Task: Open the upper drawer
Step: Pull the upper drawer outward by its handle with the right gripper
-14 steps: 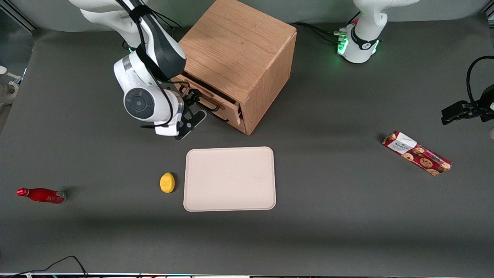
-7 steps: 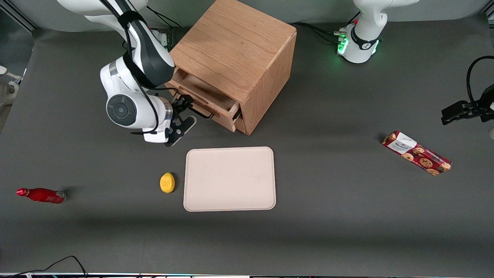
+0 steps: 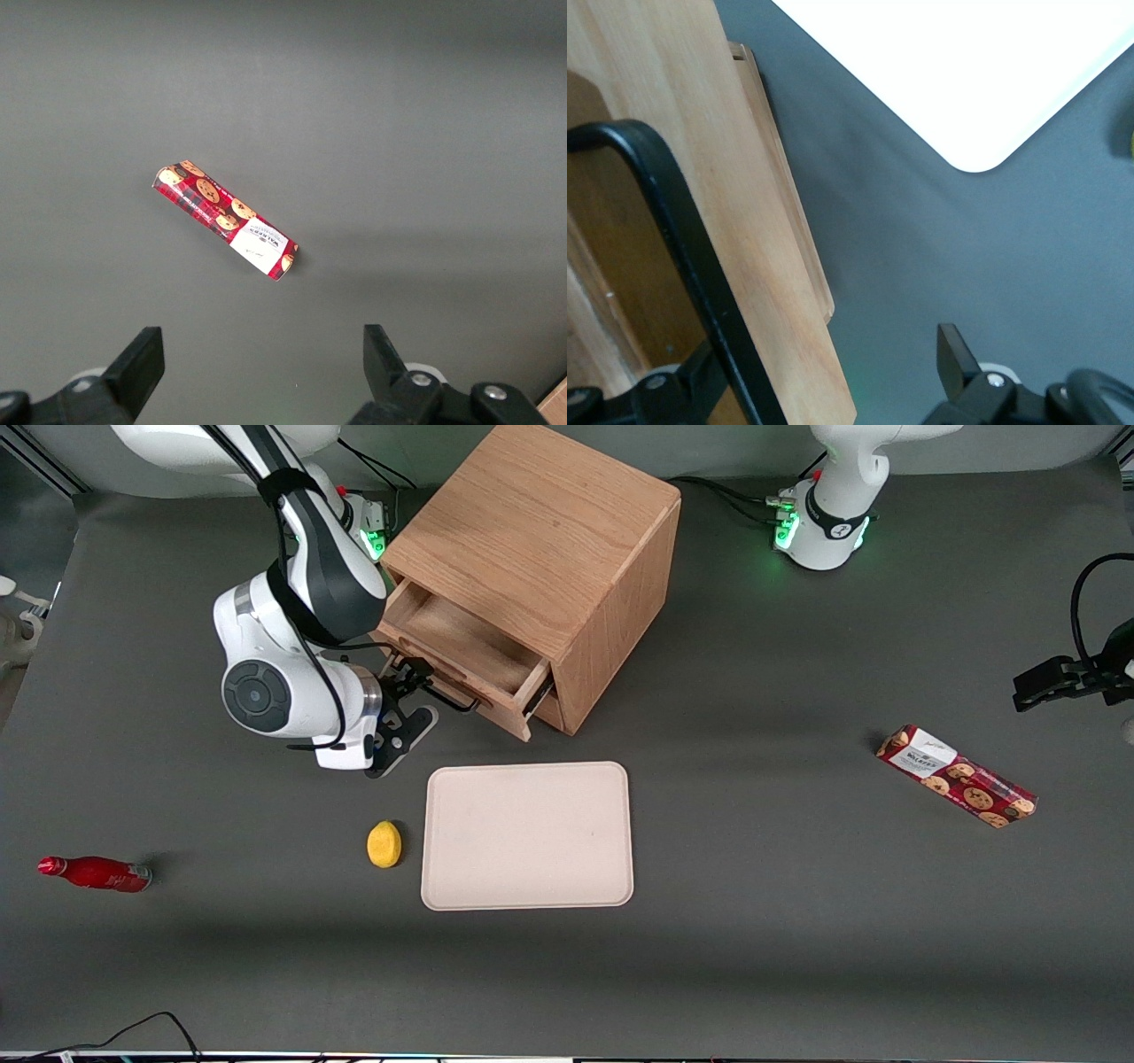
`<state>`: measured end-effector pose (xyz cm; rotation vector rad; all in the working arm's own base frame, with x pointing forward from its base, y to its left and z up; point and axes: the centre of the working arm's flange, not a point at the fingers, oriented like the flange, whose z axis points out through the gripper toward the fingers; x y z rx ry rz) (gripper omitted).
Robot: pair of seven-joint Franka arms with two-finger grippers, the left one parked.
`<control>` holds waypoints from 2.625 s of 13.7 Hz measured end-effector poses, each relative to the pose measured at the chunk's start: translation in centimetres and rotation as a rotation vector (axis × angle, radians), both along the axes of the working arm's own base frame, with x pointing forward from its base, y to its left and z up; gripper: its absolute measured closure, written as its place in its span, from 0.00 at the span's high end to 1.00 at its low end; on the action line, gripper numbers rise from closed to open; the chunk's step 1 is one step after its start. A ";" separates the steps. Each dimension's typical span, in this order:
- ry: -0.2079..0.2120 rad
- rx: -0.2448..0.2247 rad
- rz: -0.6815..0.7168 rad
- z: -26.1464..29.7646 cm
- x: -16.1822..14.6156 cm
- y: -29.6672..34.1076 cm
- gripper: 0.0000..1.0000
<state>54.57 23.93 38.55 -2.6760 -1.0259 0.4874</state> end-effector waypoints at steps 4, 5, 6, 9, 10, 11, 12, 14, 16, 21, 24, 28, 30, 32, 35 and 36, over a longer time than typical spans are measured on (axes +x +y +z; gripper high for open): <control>-0.025 0.004 0.017 0.4 1.3 -1.6 1.00; -0.031 0.003 0.020 0.5 1.6 -2.0 1.00; -0.035 0.002 0.022 0.6 1.8 -2.4 1.00; -0.055 0.001 0.039 0.9 2.3 -2.8 1.00; -0.064 0.000 0.045 1.0 2.5 -3.2 1.00; -0.071 0.001 0.047 1.1 2.8 -3.6 1.00; -0.075 0.001 0.045 1.0 3.0 -4.1 1.00; -0.082 0.009 0.047 1.0 3.6 -4.8 1.00; -0.087 0.015 0.057 0.9 4.0 -5.1 1.00; -0.099 0.027 0.067 0.8 4.7 -5.9 1.00; -0.105 0.030 0.067 0.1 5.1 -5.8 1.00; -0.118 0.035 0.071 -0.2 5.5 -5.6 1.00; -0.128 0.044 0.088 0.0 5.8 -5.6 1.00; -0.141 0.053 0.103 0.0 6.4 -5.5 1.00; -0.151 0.058 0.106 -0.1 7.1 -5.4 1.00; -0.158 0.060 0.106 0.0 7.5 -5.4 1.00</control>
